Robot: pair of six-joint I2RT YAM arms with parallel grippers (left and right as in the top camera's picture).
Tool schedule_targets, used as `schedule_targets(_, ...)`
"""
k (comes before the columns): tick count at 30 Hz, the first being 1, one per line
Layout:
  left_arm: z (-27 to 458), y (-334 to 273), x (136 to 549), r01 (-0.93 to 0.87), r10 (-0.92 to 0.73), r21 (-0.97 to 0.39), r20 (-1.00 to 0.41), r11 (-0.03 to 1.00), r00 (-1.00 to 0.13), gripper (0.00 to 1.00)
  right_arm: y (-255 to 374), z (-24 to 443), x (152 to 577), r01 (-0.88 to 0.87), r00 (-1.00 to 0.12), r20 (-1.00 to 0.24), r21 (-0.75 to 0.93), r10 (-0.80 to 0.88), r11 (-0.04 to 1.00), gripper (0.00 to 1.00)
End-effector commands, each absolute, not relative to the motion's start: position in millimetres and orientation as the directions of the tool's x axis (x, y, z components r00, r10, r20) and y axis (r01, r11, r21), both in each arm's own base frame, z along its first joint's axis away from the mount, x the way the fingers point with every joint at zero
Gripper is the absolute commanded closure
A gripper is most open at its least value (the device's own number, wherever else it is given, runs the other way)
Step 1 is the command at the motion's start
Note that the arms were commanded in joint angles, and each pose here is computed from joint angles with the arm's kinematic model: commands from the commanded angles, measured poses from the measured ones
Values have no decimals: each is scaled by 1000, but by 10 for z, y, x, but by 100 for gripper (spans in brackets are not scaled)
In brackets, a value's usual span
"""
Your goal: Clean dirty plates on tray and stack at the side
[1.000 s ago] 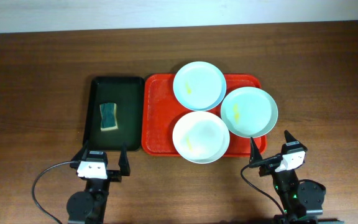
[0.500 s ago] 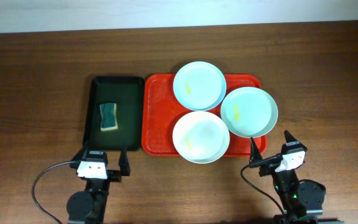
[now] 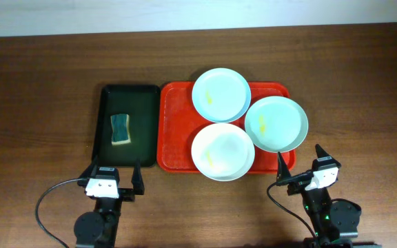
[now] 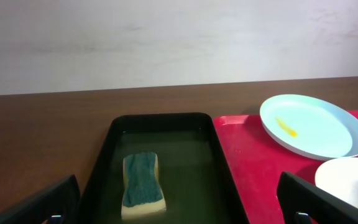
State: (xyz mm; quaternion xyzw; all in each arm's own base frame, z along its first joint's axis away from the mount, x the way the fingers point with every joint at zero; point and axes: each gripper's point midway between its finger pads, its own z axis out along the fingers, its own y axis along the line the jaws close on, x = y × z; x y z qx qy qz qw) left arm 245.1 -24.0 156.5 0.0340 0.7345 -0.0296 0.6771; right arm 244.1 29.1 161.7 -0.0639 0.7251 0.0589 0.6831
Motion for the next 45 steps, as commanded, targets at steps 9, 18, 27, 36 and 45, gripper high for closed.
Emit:
schedule_targets(9, 1557, -270, 2445, 107, 22, 14, -997, 994, -80, 0, 291, 1587, 2440, -171, -64, -998, -7, -18, 985, 1)
schedule_targets(18, 1557, -271, 2445, 107, 22, 13, -997, 994, -80, 0, 291, 1587, 2440, -171, -64, -998, -7, -18, 985, 1)
schedule_targets(27, 1611, -617, 2374, 307, 0, -19, -998, 952, -64, 1, 291, 1587, 2440, -171, -64, -998, -7, -18, 985, 1)
schedule_targets(36, 1617, -702, 2344, 356, 1, -22, -998, 934, -62, 0, 291, 1587, 2440, -171, -64, -998, -7, -18, 985, 1)
schedule_targets(45, 1624, -831, 2278, 431, 3, -32, -997, 902, -82, 1, 291, 1587, 2440, -171, -64, -998, -7, -18, 985, 1)
